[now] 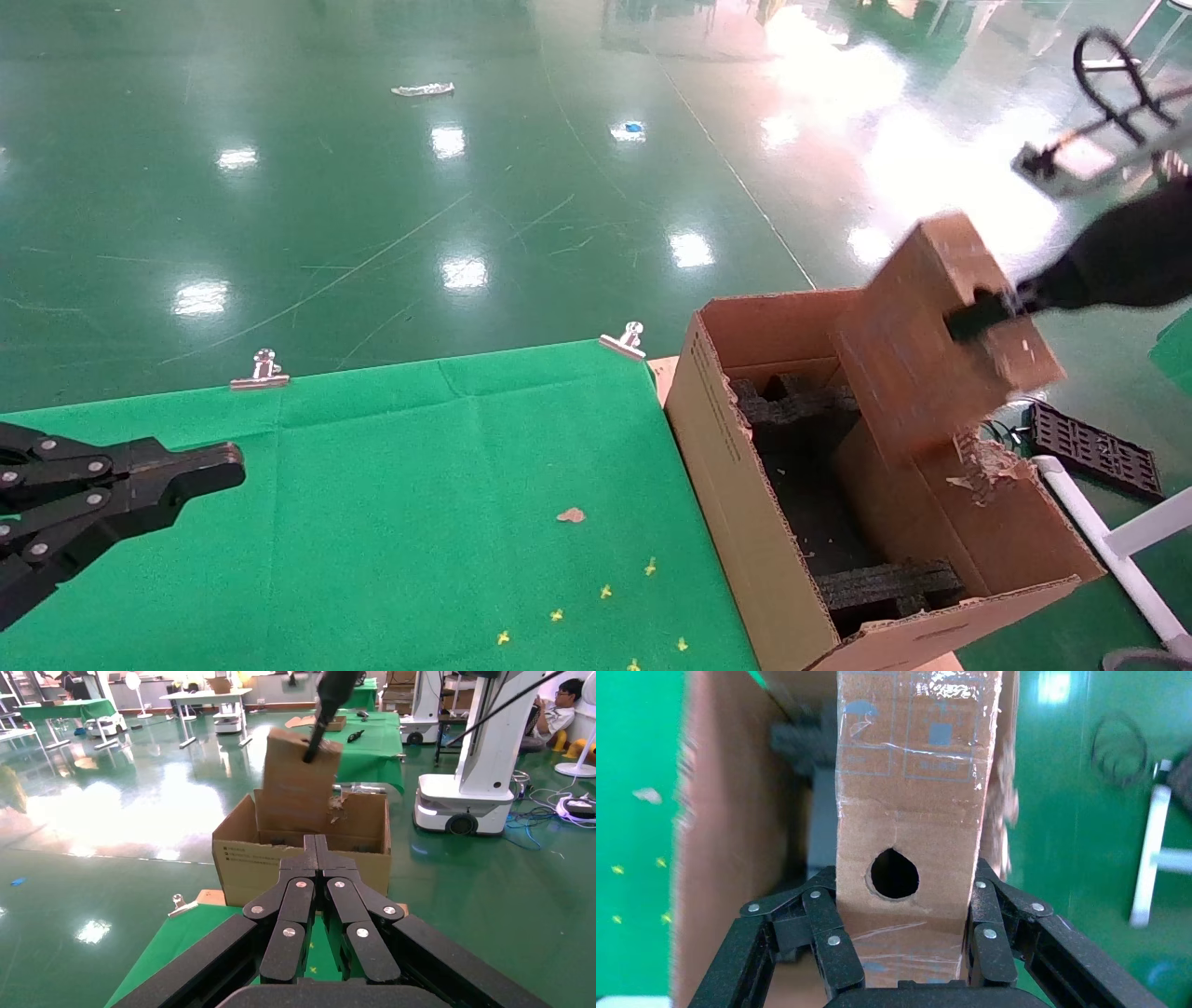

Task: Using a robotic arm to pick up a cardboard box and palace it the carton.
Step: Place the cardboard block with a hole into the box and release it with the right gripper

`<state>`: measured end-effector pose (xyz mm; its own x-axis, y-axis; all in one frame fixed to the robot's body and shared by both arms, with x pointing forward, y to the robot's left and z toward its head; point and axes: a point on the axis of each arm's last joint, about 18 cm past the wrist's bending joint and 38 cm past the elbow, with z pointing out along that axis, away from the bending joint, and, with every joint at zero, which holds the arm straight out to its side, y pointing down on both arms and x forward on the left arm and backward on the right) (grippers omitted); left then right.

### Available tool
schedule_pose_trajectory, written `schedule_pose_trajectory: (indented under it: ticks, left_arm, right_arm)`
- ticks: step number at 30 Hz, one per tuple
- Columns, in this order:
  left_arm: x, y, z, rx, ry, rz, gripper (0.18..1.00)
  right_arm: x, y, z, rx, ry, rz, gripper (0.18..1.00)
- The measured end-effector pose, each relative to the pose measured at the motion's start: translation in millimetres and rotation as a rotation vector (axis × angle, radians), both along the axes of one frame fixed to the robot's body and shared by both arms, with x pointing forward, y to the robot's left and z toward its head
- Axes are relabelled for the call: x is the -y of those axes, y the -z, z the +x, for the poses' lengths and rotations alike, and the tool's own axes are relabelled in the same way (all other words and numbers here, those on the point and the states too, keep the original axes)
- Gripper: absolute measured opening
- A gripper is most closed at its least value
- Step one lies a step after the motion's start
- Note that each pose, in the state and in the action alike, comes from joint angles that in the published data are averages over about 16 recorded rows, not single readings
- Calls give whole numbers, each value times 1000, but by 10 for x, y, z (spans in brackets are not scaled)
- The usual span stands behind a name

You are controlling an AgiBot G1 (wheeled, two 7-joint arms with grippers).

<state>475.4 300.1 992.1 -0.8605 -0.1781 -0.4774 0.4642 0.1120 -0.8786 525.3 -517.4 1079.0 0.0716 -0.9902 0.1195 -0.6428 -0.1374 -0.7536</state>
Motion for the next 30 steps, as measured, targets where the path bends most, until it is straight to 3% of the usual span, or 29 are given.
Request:
schedule_pose_trajectory:
  ticks: [11, 17, 30]
  left_arm:
    - [0, 0, 0, 0, 0, 0, 224]
    - [0, 0, 0, 0, 0, 0, 283]
    - [0, 0, 0, 0, 0, 0, 525]
  right_arm:
    - [264, 578, 201, -146, 90, 7, 327]
    - [317, 853, 358, -191, 116, 9, 327]
    - [370, 1514, 688, -228, 151, 32, 324]
